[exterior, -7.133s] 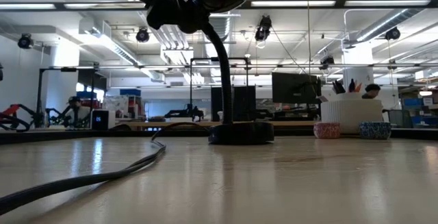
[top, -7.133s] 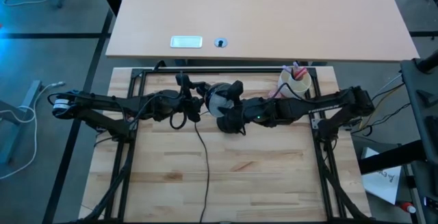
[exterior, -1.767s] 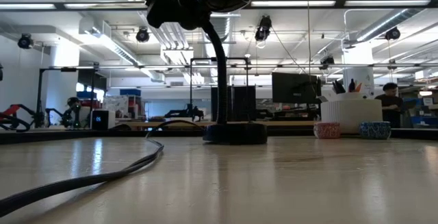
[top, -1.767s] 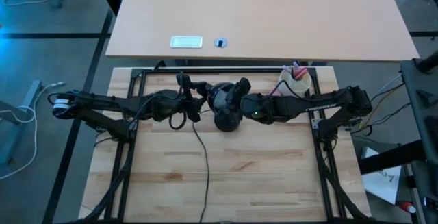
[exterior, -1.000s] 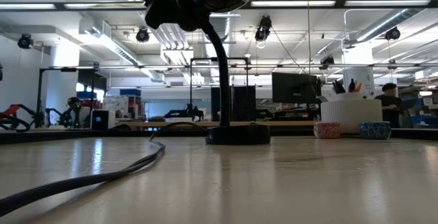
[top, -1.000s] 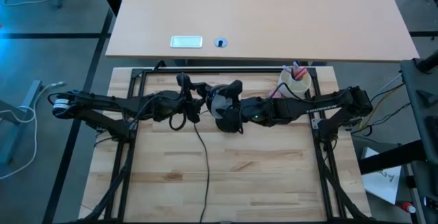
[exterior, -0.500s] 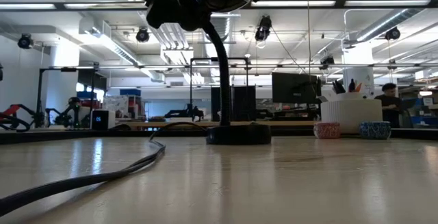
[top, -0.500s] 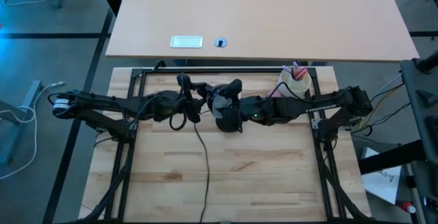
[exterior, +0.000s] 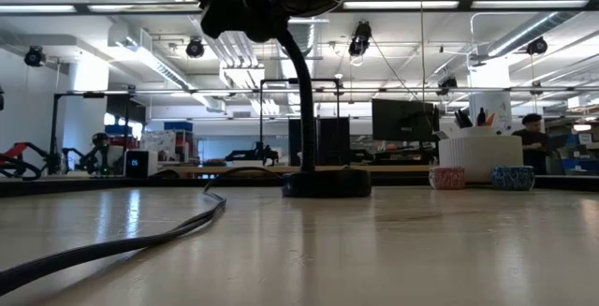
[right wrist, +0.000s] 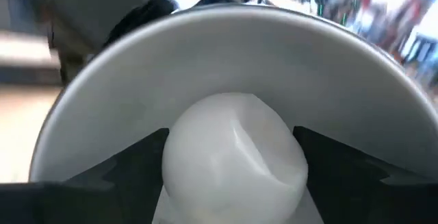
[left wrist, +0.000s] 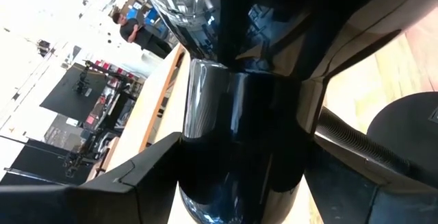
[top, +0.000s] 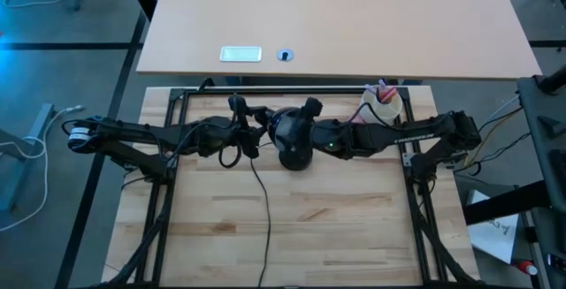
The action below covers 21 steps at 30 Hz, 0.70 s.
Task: Screw lightbulb
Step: Insert the lightbulb into the lamp
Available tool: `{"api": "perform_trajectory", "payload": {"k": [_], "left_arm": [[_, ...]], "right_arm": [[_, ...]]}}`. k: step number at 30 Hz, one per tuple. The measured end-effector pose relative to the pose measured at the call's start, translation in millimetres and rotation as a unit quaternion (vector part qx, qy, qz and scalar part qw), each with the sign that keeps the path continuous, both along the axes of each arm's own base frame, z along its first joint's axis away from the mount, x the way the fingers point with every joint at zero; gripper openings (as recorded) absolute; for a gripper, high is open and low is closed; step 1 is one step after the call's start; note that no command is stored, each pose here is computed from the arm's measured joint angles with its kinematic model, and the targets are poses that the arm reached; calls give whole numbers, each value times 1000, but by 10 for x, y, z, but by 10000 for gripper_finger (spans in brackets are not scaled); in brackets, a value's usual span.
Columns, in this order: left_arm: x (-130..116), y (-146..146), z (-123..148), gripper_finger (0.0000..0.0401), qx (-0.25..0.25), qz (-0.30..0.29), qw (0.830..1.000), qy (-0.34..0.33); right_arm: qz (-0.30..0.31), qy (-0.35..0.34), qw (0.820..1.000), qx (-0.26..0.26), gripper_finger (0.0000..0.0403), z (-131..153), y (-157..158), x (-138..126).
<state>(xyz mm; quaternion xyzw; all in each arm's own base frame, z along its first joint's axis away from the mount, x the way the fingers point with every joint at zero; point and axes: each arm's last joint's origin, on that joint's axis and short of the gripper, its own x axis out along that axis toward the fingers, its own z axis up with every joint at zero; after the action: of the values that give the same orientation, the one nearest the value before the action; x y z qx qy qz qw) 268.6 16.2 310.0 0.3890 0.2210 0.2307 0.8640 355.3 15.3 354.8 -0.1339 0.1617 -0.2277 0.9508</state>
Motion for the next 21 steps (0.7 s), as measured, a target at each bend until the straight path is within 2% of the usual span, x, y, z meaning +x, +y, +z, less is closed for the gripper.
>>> {"api": "perform_trajectory", "payload": {"k": [2,5,7,9,15,17,21], "left_arm": [[1,-3,4,263,0,-1,1000,-2],[1,-5,4,263,1,-1,1000,-2],[2,-9,4,263,1,-2,1000,-2],[1,-10,3,263,1,-2,1000,-1],[1,-14,4,263,1,-2,1000,-2],[2,-15,5,263,1,-2,1000,-2],[1,-17,3,263,3,-3,1000,0]], "right_arm": [[-21,-42,996,77,299,-3,-10,2],[-52,-97,979,174,291,-6,-13,3],[-66,-124,965,221,284,-5,-14,4],[-73,-136,958,240,280,-5,-14,3],[-59,-116,969,208,302,-2,-11,3],[-46,-97,979,173,318,7,-8,-4],[-12,-40,997,67,346,31,12,-28]]}}
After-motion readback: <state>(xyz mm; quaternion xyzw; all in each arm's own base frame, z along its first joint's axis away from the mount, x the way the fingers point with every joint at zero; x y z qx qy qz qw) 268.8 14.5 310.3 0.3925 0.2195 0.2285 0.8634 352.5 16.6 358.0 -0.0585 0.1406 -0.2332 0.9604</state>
